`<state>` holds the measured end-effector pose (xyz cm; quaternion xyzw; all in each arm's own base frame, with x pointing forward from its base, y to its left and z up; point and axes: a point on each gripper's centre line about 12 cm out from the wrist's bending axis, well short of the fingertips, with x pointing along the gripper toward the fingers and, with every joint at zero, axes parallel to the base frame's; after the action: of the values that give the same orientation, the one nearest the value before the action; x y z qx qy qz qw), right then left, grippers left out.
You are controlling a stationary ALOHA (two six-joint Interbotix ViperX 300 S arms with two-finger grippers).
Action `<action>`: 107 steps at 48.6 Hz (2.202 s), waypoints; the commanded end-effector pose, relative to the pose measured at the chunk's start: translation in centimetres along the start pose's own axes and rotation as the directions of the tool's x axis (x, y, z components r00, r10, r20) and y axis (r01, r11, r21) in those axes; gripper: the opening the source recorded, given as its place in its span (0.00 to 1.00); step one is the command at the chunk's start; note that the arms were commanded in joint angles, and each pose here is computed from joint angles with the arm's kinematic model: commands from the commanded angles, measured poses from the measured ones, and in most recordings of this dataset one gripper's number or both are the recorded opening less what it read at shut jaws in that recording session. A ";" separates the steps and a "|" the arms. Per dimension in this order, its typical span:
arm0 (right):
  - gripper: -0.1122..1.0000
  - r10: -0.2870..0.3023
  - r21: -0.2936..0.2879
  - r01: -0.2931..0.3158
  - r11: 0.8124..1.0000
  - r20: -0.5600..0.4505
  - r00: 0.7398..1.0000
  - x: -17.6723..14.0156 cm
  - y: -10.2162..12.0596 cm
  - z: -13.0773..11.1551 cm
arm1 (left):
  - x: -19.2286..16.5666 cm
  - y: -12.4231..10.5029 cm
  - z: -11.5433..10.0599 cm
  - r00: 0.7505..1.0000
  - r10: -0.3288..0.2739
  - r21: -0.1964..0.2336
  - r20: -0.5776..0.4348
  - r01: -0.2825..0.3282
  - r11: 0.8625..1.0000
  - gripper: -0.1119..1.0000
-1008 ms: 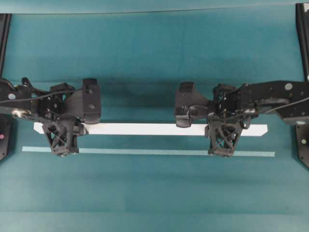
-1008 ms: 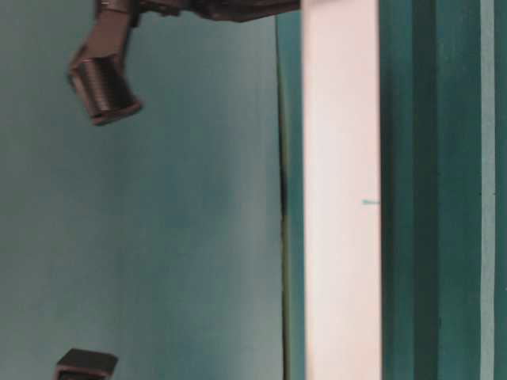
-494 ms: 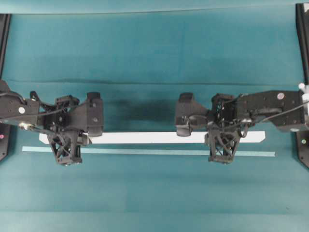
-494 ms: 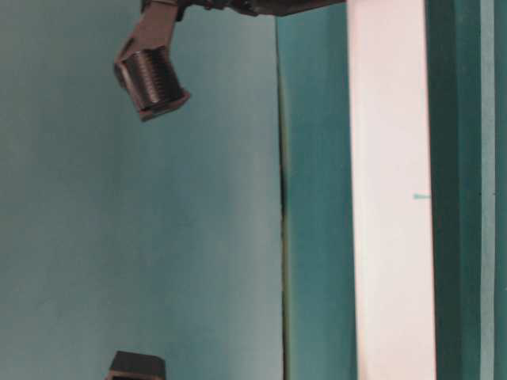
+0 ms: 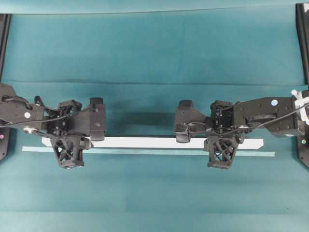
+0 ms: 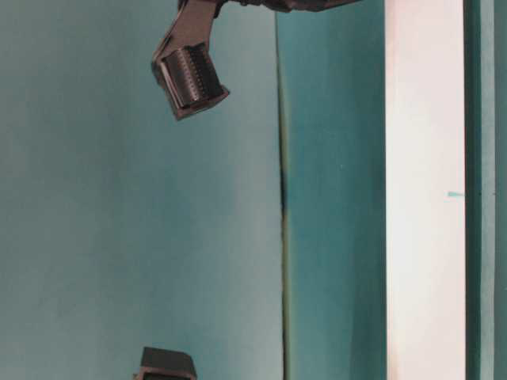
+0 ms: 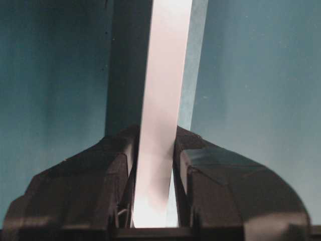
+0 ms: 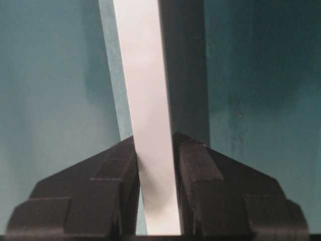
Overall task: Lift a wooden board with both hands.
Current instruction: 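Set the board down and open both grippers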
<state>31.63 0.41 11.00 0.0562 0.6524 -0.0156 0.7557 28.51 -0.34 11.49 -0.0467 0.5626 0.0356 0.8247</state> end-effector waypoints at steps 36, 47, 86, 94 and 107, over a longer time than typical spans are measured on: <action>0.29 0.004 -0.003 -0.004 1.000 0.009 1.000 0.9 0.3 0.2 | 0.8 -0.1 -0.2 1.000 0.001 0.000 -0.017 -0.001 1.000 0.26; 0.29 0.005 -0.006 -0.005 1.000 0.011 1.000 0.9 0.4 0.2 | 0.6 -0.1 -0.1 1.000 0.001 0.000 -0.015 -0.001 1.000 0.26; 0.58 0.004 0.011 -0.005 1.000 0.058 0.998 0.9 0.1 0.5 | 0.1 -0.5 0.7 1.000 -0.008 0.034 0.019 0.007 0.999 0.50; 0.92 0.004 0.011 -0.004 1.000 0.044 0.999 0.9 0.1 0.3 | -0.1 -0.6 0.9 0.999 -0.012 0.052 0.036 0.010 0.999 0.91; 0.94 0.003 0.011 -0.004 1.000 0.058 0.998 0.6 0.1 0.5 | -0.3 -0.6 0.9 0.999 -0.012 0.057 0.039 0.010 0.998 0.98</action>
<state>31.96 0.42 10.23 0.0599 0.6341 -0.0185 0.7707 28.87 -0.75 11.29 -0.0279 0.5596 0.0191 0.8281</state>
